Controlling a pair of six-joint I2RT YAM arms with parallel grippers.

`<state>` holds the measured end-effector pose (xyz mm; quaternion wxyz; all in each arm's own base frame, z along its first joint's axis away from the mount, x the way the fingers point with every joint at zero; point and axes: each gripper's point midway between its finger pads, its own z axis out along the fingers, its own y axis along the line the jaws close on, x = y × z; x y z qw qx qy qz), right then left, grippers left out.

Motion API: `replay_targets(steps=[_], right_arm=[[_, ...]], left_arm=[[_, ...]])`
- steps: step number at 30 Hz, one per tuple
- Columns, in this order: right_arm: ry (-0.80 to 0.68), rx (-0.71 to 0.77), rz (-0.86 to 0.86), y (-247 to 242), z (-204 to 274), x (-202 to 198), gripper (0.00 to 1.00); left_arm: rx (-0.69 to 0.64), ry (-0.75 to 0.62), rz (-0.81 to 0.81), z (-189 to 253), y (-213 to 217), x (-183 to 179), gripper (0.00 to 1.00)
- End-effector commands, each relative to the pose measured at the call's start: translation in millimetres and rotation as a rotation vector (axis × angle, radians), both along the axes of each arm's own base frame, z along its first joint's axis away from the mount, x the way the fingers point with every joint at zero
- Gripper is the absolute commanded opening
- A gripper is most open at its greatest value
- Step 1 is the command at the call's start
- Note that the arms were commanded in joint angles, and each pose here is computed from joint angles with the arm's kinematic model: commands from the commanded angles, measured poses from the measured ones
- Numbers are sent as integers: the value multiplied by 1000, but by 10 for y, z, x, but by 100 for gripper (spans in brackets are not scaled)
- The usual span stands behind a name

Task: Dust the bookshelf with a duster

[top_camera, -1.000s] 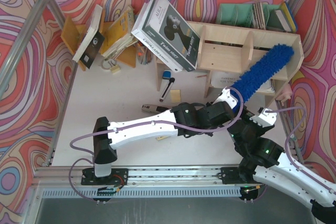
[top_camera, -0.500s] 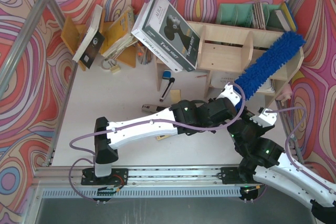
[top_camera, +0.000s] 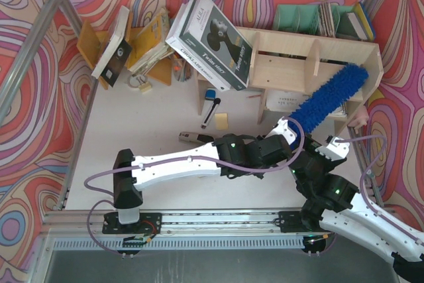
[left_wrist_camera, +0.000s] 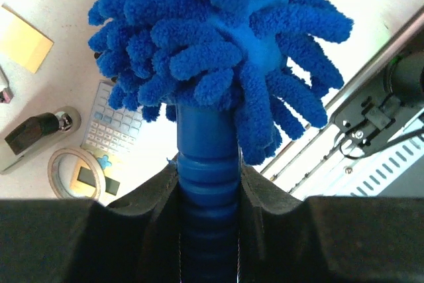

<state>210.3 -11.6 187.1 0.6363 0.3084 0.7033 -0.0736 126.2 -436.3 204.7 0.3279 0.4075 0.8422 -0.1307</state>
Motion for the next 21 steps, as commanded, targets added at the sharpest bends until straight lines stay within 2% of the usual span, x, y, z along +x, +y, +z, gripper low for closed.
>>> replay_targets(steps=[1, 10, 16, 21], right_arm=[[-13, -6, -29, -59, 34, -21, 99], [-13, -8, -33, -66, 34, -25, 99], [-12, -9, -35, -64, 34, -21, 99], [-8, -15, -35, -60, 33, -15, 99]], left_arm=[[-16, -49, -82, 311, 86, -152, 0], [31, -22, -187, 329, 310, -451, 0], [23, 6, -182, 286, 382, -533, 0], [-11, -18, -107, 346, 375, -444, 0]])
